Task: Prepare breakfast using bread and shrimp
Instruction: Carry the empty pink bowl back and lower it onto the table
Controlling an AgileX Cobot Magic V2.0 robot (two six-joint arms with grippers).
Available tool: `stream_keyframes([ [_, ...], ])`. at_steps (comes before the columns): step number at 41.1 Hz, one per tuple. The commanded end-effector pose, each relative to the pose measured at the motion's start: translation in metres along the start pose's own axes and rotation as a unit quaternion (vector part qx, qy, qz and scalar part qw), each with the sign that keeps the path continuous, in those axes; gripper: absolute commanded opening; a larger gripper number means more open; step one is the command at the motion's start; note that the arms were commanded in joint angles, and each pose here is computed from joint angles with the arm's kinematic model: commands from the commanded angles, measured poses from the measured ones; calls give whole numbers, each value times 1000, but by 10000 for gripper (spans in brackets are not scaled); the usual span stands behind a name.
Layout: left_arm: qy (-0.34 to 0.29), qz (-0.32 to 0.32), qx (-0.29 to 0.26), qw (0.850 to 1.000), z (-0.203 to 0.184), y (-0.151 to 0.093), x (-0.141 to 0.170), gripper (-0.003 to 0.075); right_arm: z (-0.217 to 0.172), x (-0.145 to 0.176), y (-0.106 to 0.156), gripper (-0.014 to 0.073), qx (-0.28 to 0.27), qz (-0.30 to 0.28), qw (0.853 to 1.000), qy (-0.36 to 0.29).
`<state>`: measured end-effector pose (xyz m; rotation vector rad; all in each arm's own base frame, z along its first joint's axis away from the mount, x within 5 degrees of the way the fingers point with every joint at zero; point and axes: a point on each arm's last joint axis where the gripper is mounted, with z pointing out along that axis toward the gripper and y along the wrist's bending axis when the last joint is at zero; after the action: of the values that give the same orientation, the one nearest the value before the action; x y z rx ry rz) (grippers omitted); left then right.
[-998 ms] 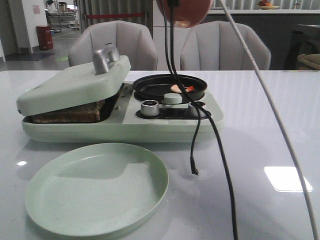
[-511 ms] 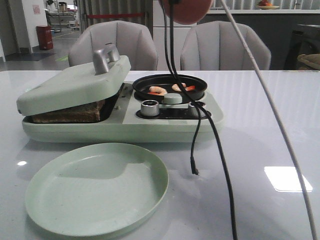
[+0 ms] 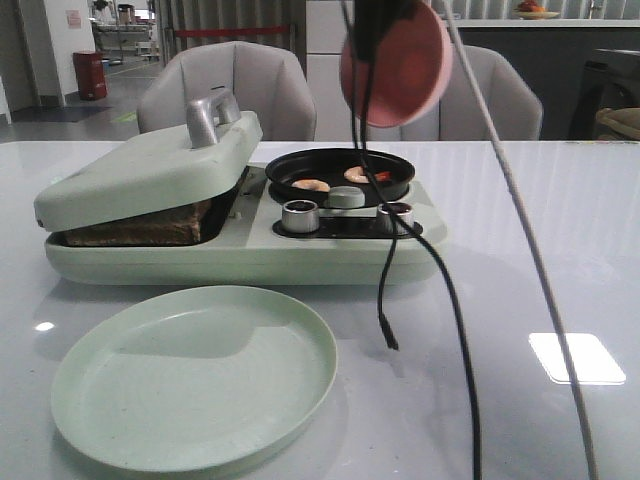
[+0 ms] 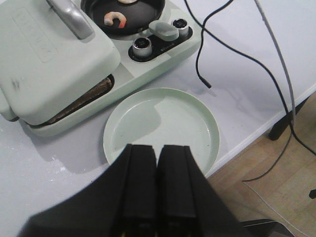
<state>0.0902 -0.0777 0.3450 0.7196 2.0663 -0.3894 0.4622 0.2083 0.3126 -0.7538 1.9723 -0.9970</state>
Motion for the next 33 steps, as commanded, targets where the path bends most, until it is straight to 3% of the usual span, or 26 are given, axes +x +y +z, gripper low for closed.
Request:
stream_keyframes([
  [1,-51,-1,8,999,-6,-2,-13,104,-17,25,-76,24,-33,120,992,22],
  [6,-51,-1,8,999,-6,-2,-13,104,-2,57,-99,24,-107,209,970,66],
  [18,-51,-1,8,999,-6,-2,-13,104,14,127,-128,24,-220,301,919,132],
  [25,-51,-1,8,999,-6,-2,-13,104,11,161,-126,24,-264,340,895,117],
  [33,-51,-1,8,999,-6,-2,-13,104,14,199,-98,24,-297,366,872,128],
])
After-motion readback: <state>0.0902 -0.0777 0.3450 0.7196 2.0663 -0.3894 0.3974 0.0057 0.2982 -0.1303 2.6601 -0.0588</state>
